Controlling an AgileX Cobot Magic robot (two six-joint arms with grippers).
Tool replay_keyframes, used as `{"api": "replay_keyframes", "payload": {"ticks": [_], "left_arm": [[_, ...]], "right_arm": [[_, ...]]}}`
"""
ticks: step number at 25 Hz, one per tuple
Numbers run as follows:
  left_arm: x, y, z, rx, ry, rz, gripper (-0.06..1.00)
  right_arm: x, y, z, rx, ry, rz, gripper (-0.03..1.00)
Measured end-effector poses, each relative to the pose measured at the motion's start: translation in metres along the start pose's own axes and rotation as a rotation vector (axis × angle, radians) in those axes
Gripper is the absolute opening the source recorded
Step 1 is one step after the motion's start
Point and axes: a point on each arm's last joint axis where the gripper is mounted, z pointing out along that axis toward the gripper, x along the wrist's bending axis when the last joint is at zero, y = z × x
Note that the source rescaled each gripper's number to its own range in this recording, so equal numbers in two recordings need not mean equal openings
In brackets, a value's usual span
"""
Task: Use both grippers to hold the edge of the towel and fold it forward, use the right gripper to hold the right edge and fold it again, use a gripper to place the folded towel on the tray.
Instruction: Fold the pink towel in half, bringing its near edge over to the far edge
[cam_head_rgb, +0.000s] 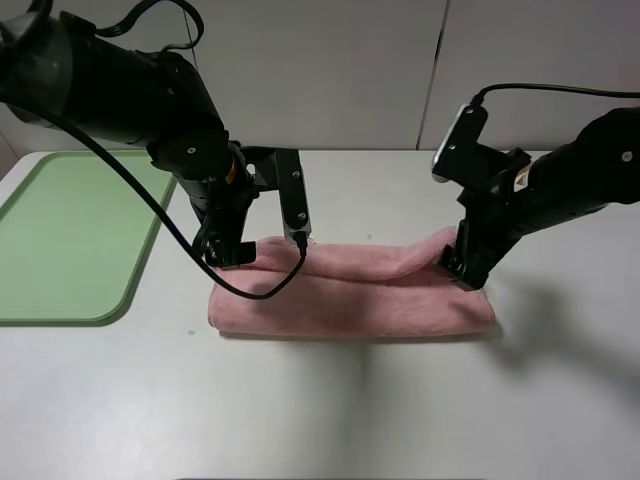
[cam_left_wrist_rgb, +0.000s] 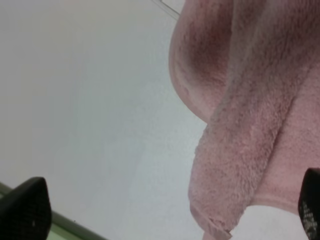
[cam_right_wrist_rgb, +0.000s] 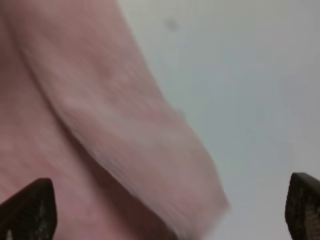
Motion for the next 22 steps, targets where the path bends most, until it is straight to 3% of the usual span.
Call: {"api": "replay_keyframes", "payload": {"ticks": [13, 22], "left_arm": [[0.0, 0.0, 0.0, -0.001, 0.0, 0.0, 1.0], [0.0, 0.0, 0.0, -0.001, 0.0, 0.0, 1.0]], "right_arm": [[0.02, 0.023, 0.001, -0.085, 0.006, -0.083, 1.0], [0.027, 0.019, 0.031, -0.08, 0.01, -0.087, 1.0]]}}
